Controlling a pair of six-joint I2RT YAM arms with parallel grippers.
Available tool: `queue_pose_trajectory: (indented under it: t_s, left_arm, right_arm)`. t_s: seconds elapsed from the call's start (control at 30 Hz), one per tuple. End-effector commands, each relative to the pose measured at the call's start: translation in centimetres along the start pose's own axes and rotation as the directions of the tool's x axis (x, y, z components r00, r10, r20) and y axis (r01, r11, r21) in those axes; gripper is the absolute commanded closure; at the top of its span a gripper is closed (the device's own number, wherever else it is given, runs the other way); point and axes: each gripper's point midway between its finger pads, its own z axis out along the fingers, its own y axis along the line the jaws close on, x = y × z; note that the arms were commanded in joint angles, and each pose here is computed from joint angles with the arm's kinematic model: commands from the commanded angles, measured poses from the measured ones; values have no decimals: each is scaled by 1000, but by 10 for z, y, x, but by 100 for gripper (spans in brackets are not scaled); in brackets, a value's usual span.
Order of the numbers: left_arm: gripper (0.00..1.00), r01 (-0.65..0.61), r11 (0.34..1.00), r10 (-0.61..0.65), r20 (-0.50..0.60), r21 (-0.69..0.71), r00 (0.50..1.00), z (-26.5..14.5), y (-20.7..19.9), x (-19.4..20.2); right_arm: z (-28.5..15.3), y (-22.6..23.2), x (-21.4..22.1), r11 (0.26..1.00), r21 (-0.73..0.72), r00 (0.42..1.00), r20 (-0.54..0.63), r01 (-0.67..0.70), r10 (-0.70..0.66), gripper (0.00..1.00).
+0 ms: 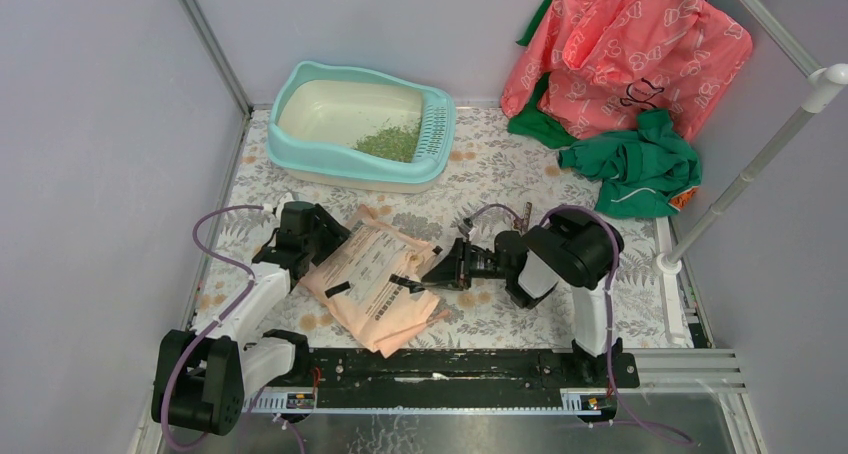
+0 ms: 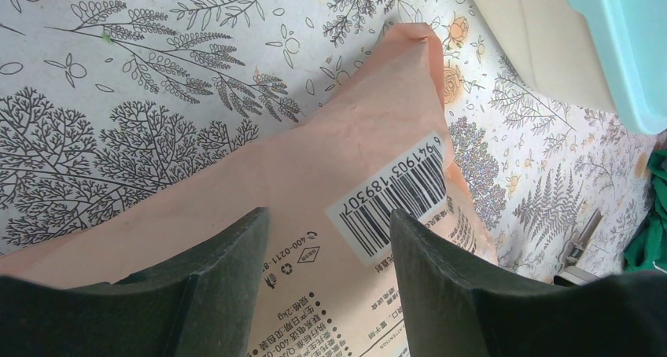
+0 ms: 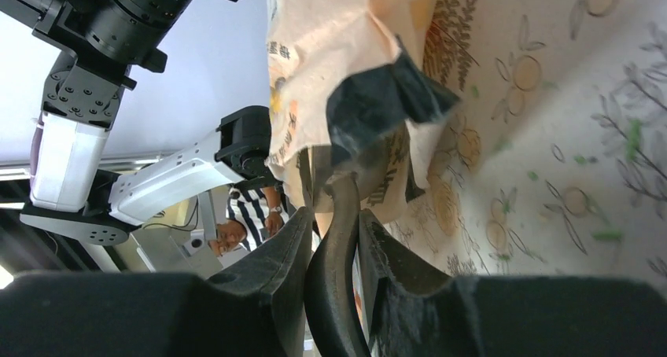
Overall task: Fill the litter box with clean litter
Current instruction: 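Scoop the cat litter from the cat litter bag.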
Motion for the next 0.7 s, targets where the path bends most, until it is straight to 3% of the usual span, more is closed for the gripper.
queue_pose_trajectory:
  t_s: [0.0, 0.67]
  left_arm:
    - [35, -14, 1000, 14, 11, 14, 1000, -1, -6, -5]
    - [35, -23, 999, 23, 14, 30, 1000, -1, -14, -9]
  right_arm:
    - [-16, 43, -10, 980, -137, 989, 54, 147, -141, 100]
    - [-78, 24, -16, 993, -50, 979, 180, 110, -100, 100]
